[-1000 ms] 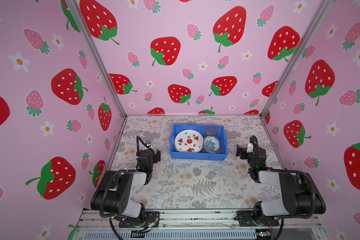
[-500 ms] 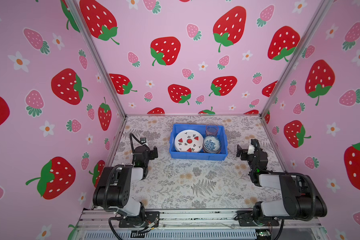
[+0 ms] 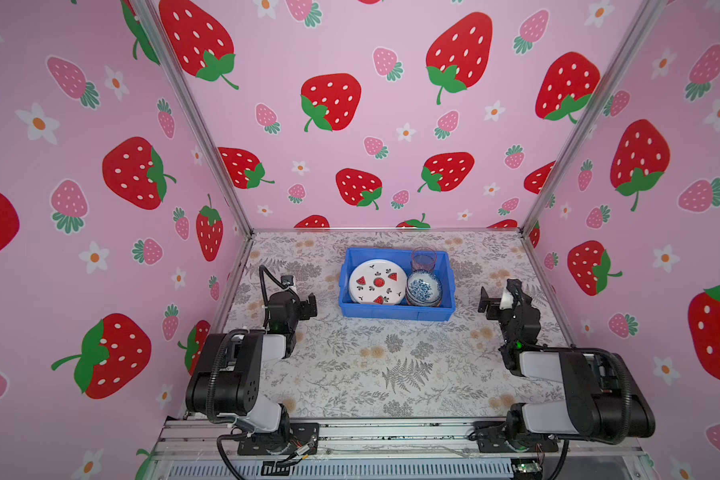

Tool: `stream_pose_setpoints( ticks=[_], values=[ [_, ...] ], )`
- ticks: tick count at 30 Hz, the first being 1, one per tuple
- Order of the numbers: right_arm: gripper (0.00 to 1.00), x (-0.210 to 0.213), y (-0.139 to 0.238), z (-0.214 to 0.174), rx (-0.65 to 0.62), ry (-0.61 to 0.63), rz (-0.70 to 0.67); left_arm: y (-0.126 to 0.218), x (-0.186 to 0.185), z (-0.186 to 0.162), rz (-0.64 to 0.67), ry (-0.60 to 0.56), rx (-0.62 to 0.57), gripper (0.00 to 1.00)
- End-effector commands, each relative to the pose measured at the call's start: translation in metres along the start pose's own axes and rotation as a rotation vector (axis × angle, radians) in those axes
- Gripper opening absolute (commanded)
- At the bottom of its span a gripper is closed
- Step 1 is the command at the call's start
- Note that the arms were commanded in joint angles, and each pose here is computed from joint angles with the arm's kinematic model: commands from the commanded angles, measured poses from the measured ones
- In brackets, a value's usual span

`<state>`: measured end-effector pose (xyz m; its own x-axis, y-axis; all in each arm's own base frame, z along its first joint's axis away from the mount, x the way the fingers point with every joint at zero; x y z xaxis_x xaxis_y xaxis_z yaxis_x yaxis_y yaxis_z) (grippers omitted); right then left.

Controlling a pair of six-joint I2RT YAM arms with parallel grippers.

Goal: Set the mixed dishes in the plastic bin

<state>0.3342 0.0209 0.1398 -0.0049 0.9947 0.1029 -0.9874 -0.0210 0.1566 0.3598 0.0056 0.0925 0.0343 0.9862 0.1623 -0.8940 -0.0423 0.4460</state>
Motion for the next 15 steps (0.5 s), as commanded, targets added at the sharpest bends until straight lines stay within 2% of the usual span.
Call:
stream_pose_setpoints(
  ticks=[1,4,15],
  values=[
    [0.99,-0.001,-0.003,0.001,-0.041,0.015,0.004,-0.003,0.002,0.012,-0.002,0.0,-0.032,0.99],
    [0.99,-0.001,-0.004,-0.01,-0.038,0.018,0.016,-0.003,0.001,0.011,-0.002,-0.001,-0.03,0.99],
    [0.99,0.005,-0.014,-0.014,0.007,0.041,0.049,-0.003,0.002,0.012,-0.002,-0.001,-0.031,0.99]
  ],
)
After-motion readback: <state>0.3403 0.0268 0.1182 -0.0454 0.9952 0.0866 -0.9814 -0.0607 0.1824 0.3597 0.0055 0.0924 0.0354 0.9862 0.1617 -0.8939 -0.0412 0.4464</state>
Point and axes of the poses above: each gripper's point midway between its finger pads, its own y axis back along the fingers, its own x axis along the line the jaws close on, z = x × y, the point moved 4 cm from there along y, back along the fingers, and after that the axes turned 11 degrees about -y, right-handed, at the moved point
